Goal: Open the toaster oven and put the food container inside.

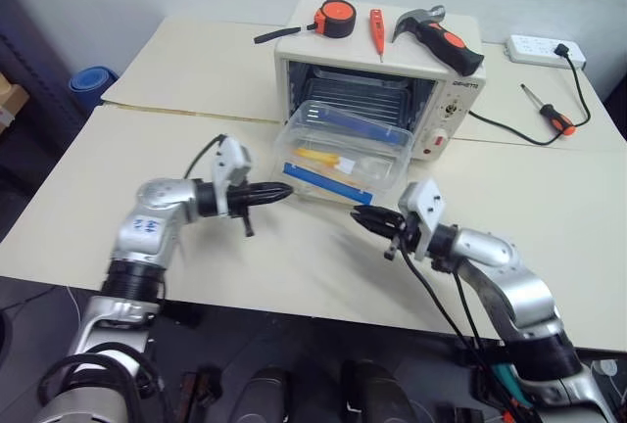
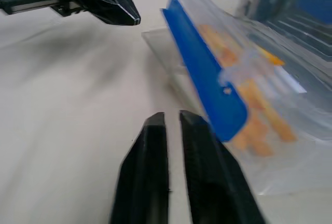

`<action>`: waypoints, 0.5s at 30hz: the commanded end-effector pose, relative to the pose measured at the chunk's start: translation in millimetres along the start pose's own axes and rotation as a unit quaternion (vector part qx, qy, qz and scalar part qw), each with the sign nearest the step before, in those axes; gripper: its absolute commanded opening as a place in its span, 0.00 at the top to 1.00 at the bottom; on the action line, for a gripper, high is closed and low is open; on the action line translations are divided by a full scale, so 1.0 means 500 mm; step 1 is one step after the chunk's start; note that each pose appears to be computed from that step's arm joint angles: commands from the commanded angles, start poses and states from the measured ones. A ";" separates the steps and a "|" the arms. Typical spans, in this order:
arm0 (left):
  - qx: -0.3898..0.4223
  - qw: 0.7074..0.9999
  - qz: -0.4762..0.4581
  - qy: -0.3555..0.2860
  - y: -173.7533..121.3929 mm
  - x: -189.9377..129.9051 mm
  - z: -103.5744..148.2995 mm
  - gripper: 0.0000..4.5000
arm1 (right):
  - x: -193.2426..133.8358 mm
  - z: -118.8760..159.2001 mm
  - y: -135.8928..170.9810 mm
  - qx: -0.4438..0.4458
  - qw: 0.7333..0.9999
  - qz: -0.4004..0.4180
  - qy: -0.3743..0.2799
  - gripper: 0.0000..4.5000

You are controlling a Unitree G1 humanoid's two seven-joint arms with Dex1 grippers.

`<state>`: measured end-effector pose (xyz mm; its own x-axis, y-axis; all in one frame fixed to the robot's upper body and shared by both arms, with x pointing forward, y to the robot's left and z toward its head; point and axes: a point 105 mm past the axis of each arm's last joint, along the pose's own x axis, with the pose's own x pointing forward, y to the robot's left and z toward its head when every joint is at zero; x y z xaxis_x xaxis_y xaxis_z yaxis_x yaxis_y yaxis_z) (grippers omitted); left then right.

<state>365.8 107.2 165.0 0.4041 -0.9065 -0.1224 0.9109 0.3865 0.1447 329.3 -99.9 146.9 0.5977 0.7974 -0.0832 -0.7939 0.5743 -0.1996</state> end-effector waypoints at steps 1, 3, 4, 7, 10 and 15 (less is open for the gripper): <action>0.007 0.998 0.062 -0.030 0.046 0.025 0.025 1.00 | 0.028 0.026 -0.059 -0.026 0.999 -0.044 -0.016 0.94; 0.006 0.995 0.093 -0.043 0.067 0.043 0.031 1.00 | 0.044 0.041 -0.094 -0.041 0.996 -0.072 -0.027 0.94; 0.002 0.993 0.111 -0.051 0.078 0.052 0.035 1.00 | 0.052 0.047 -0.111 -0.046 0.995 -0.084 -0.032 0.94; -0.011 0.983 0.163 -0.081 0.110 0.070 0.050 1.00 | 0.071 0.063 -0.152 -0.059 0.990 -0.119 -0.047 0.94; -0.012 0.979 0.183 -0.094 0.124 0.084 0.059 1.00 | 0.084 0.071 -0.181 -0.059 0.985 -0.148 -0.059 0.94; -0.011 0.966 0.237 -0.106 0.156 0.104 0.085 1.00 | 0.120 0.097 -0.207 -0.053 0.977 -0.188 -0.083 0.94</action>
<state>450.3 80.8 192.6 0.7353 -0.6708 0.0962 0.6652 0.7416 0.0871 438.8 -101.1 189.9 0.8071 0.5823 0.0975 -0.5432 0.7970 -0.2641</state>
